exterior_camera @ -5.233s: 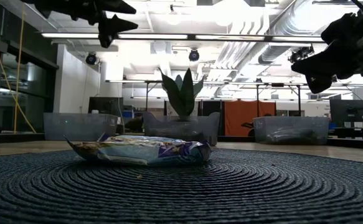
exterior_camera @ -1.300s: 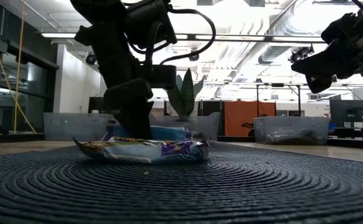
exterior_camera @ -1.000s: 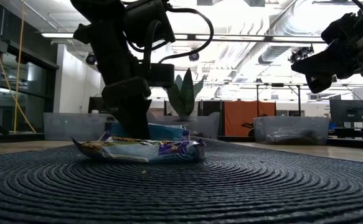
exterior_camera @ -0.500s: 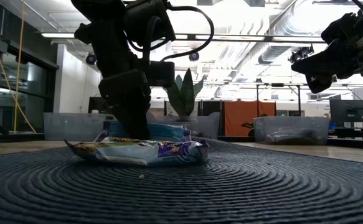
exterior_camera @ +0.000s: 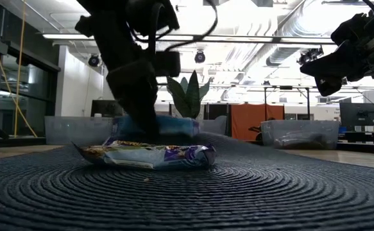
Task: Pick and place Granola Bars by type
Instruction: Put the blue granola bar into the left black bin
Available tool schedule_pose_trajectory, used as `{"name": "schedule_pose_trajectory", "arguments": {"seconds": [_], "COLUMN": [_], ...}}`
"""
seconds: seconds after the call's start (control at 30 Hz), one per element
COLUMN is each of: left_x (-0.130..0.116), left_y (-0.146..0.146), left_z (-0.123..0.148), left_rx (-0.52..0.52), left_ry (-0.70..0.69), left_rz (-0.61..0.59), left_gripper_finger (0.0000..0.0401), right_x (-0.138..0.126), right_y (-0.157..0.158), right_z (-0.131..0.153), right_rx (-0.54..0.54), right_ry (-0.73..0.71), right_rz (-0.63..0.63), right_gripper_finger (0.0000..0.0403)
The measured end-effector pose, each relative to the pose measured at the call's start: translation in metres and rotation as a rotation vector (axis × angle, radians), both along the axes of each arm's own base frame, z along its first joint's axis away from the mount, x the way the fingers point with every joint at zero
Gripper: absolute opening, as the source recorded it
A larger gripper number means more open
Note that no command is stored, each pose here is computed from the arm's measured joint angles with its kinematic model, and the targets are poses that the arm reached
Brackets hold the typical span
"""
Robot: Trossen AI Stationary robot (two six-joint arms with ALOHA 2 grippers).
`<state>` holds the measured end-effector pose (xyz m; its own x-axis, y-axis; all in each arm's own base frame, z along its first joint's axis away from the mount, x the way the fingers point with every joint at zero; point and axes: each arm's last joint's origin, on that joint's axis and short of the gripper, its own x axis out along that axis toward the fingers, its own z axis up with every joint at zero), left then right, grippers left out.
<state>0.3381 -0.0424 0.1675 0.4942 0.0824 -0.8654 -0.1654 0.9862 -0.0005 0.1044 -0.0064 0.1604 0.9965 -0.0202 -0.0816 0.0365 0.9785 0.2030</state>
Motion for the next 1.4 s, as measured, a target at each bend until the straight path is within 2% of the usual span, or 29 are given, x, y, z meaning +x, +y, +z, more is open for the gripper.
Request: {"name": "schedule_pose_trajectory", "arguments": {"seconds": [0.4, 0.53, 0.67, 1.0, 1.4], "left_x": [-0.005, -0.005, -0.005, -0.001, 0.002], "left_y": [0.002, 0.001, -0.001, -0.003, -0.004], "left_z": [0.023, 0.024, 0.023, 0.009, 0.002], "left_rx": [0.023, 0.004, -0.043, -0.036, -0.027], "left_ry": [-0.08, -0.076, -0.065, -0.025, -0.014], "left_rz": [0.015, -0.028, -0.064, -0.164, -0.197], "left_gripper_finger": [0.0131, 0.0131, 0.0131, 0.0131, 0.0131], "right_x": [0.0, 0.0, 0.0, 0.0, 0.0], "right_y": [0.0, 0.0, 0.0, 0.0, 0.0], "right_z": [0.0, 0.0, 0.0, 0.0, 0.0], "right_rx": [0.0, 0.0, 0.0, 0.0, 0.0], "right_ry": [-0.003, -0.003, -0.003, -0.003, -0.003], "right_rz": [0.0, 0.0, 0.0, 0.0, 0.0], "right_gripper_finger": [0.0, 0.0, 0.0, 0.0, 0.0]}}
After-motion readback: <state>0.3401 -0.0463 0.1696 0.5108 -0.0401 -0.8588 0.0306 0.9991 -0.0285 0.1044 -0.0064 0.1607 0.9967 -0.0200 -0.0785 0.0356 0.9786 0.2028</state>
